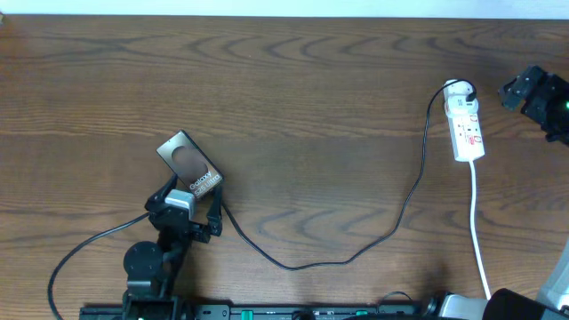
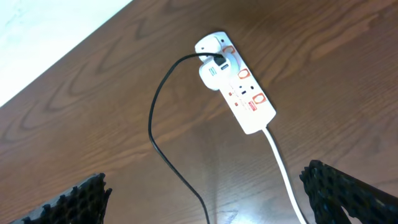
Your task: Plug charger to phone and switch on socket
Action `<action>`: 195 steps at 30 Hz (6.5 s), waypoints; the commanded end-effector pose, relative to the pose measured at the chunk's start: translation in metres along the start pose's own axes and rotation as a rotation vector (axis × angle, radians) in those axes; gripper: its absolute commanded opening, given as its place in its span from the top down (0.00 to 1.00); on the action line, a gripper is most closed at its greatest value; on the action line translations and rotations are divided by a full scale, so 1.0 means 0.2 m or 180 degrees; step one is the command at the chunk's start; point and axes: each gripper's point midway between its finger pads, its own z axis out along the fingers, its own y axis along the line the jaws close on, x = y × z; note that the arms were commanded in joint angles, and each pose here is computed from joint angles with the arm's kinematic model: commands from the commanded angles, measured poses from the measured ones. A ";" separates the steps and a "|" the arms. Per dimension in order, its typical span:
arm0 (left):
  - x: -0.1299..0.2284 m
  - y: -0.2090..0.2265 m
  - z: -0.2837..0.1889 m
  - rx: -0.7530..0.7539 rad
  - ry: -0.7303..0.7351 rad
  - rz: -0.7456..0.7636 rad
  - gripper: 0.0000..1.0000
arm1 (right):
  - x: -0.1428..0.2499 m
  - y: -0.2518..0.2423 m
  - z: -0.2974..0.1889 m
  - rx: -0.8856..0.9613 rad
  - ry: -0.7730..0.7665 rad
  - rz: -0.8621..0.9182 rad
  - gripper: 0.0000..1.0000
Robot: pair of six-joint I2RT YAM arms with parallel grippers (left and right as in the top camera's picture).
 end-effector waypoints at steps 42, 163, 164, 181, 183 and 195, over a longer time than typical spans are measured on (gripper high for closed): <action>0.00 0.16 -0.04 -0.0617 -0.0019 0.0183 0.09 | -0.01 0.00 -0.03 0.0010 -0.0051 0.0031 0.01; 0.01 0.17 -0.05 -0.0667 -0.0002 0.0181 0.09 | 0.97 0.01 0.28 -0.0601 -0.2694 -0.1855 0.01; 0.01 0.17 -0.05 -0.0667 -0.0002 0.0181 0.09 | 0.96 0.01 0.28 -0.0600 -0.2694 -0.1855 0.01; 0.01 0.17 -0.05 -0.0667 -0.0002 0.0180 0.09 | 0.97 0.01 0.28 -0.0601 -0.2694 -0.1855 0.01; 0.01 0.17 -0.05 -0.0666 -0.0002 0.0181 0.09 | 0.97 0.01 0.28 -0.0601 -0.2694 -0.1855 0.01; 0.01 0.17 -0.05 -0.0667 -0.0002 0.0181 0.09 | 0.96 0.01 0.28 -0.0600 -0.2694 -0.1855 0.01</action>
